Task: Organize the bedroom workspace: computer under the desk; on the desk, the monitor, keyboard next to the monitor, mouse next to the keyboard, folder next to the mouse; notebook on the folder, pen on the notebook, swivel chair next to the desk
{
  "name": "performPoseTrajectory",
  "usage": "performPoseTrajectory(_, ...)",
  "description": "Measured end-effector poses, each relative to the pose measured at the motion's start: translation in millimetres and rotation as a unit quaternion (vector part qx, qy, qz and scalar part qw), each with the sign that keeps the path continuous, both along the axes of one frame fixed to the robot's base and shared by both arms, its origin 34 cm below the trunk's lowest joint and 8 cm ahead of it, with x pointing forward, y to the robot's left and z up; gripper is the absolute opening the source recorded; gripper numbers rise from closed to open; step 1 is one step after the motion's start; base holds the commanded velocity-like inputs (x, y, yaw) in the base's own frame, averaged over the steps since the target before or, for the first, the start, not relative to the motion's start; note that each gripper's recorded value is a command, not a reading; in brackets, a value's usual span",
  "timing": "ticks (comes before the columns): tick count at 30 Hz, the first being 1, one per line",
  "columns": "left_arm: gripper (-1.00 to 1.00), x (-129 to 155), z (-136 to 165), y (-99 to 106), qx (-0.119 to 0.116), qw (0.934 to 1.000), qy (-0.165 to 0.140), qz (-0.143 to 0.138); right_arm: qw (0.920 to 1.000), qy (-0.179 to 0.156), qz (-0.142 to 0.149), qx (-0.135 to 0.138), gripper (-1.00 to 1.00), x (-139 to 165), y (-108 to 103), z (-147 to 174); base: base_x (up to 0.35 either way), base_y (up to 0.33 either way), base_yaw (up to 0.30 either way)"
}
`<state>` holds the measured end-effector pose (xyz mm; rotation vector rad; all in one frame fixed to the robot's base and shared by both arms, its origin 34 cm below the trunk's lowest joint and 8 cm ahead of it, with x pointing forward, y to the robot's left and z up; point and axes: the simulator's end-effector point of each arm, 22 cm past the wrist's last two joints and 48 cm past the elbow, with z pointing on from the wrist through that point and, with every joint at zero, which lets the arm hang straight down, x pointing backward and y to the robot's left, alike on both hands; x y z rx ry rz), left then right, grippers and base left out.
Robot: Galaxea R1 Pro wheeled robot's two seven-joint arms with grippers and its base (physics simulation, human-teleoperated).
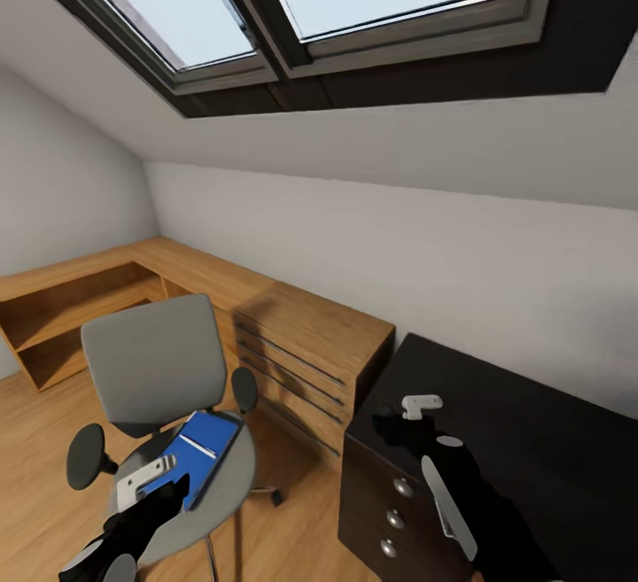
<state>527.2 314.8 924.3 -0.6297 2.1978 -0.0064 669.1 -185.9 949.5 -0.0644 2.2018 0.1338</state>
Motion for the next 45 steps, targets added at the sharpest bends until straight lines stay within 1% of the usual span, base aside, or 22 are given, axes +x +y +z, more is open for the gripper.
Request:
performPoseTrajectory(5,1.00,0.1,-0.9,-3.0,0.000,1.0000,0.001,-0.004,1.0000,-0.005,-0.001,0.001,-1.00,0.9,0.0,4.6,0.000,0.000,-0.265)
performPoseTrajectory(9,1.00,1.7,-1.3,-16.3,-0.002,0.9998,0.001,-0.019,0.9999,-0.013,0.000,0.003,-1.00,1.0,1.1,11.1,0.000,0.000,-0.284)
performPoseTrajectory(12,1.00,2.7,-1.7,-28.7,-0.003,0.9994,0.002,-0.033,0.9998,-0.020,0.000,0.006,-1.00,-0.9,2.0,16.3,0.000,0.000,-0.211)
performPoseTrajectory(15,1.00,3.6,-2.8,-51.3,-0.007,0.9982,0.003,-0.060,0.9995,-0.029,-0.002,0.011,-1.00,-5.1,1.2,23.1,0.000,0.000,-0.067)
performPoseTrajectory(18,1.00,3.5,-3.2,-62.8,-0.008,0.9973,0.003,-0.073,0.9995,-0.029,-0.006,0.013,-1.00,-7.7,-1.4,24.2,0.000,0.000,-0.019)
performPoseTrajectory(19,1.00,3.7,-3.0,-66.8,-0.008,0.9969,0.003,-0.078,0.9996,-0.024,-0.007,0.013,-1.00,-9.8,-2.7,23.2,0.000,0.000,-0.005)
performPoseTrajectory(26,1.00,4.1,-2.7,-68.0,-0.007,0.9968,0.002,-0.080,0.9996,-0.020,-0.014,0.014,-1.00,-9.9,-9.0,22.0,-0.114,0.119,-0.013)
performPoseTrajectory(34,1.00,4.2,-2.8,-68.2,-0.007,0.9968,0.002,-0.080,0.9995,-0.019,-0.019,0.015,-1.00,-9.5,-12.9,22.0,-0.223,0.244,-0.231)
performPoseTrajectory(37,1.00,4.0,-3.2,-68.4,-0.007,0.9968,0.003,-0.080,0.9994,-0.017,-0.024,0.016,-1.00,-9.5,-17.0,21.4,-0.082,0.083,-0.153)
performPoseTrajectory(45,1.00,3.4,-3.5,-68.3,-0.007,0.9968,0.004,-0.080,0.9994,-0.016,-0.025,0.017,-1.00,-9.7,-17.8,21.6,-0.013,0.013,-0.024)
